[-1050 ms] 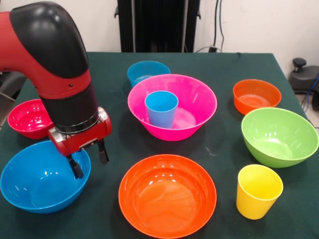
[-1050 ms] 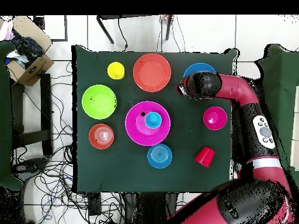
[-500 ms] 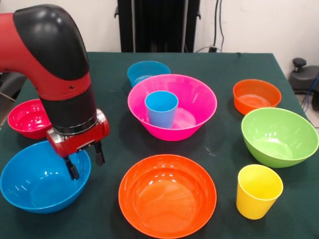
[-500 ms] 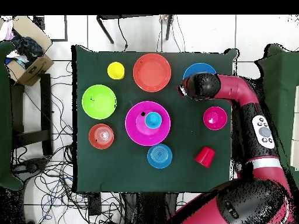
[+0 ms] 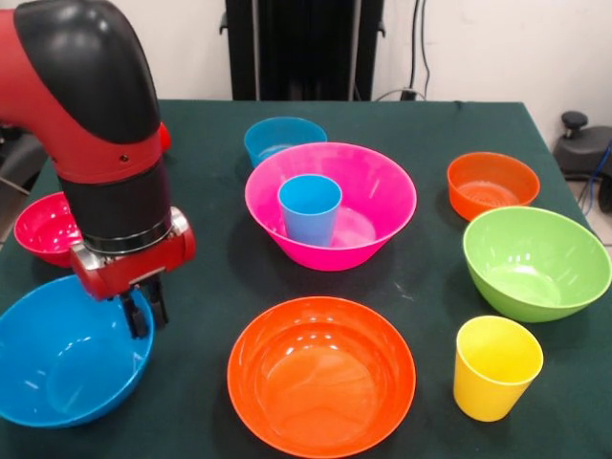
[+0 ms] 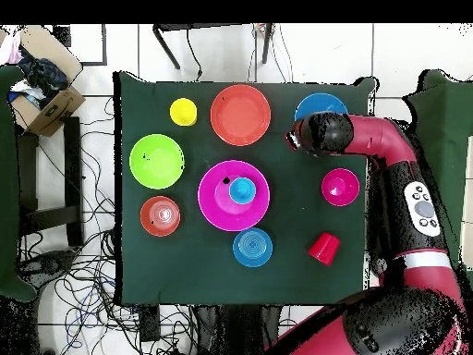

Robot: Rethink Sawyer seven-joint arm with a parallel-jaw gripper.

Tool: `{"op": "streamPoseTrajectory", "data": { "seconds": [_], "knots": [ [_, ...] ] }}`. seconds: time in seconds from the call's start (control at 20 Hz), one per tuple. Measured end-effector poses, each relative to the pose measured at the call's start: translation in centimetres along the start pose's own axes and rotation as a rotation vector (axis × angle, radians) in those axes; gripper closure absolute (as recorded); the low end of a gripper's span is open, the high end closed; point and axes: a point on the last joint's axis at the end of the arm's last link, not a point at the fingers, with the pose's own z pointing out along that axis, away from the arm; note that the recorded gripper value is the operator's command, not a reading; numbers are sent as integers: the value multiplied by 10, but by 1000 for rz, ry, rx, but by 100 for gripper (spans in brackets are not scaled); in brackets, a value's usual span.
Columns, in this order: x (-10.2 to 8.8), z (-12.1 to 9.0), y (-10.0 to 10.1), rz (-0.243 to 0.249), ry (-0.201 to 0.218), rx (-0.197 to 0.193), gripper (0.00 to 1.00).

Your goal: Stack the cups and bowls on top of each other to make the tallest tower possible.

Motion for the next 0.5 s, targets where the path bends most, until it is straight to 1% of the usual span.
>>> {"op": "streamPoseTrajectory", "data": {
  "seconds": [0.25,0.5],
  "knots": [
    [-1,-5,-5,-1,0,14,100],
    [-1,-20,-11,-11,5,41,100]
  ]
}}
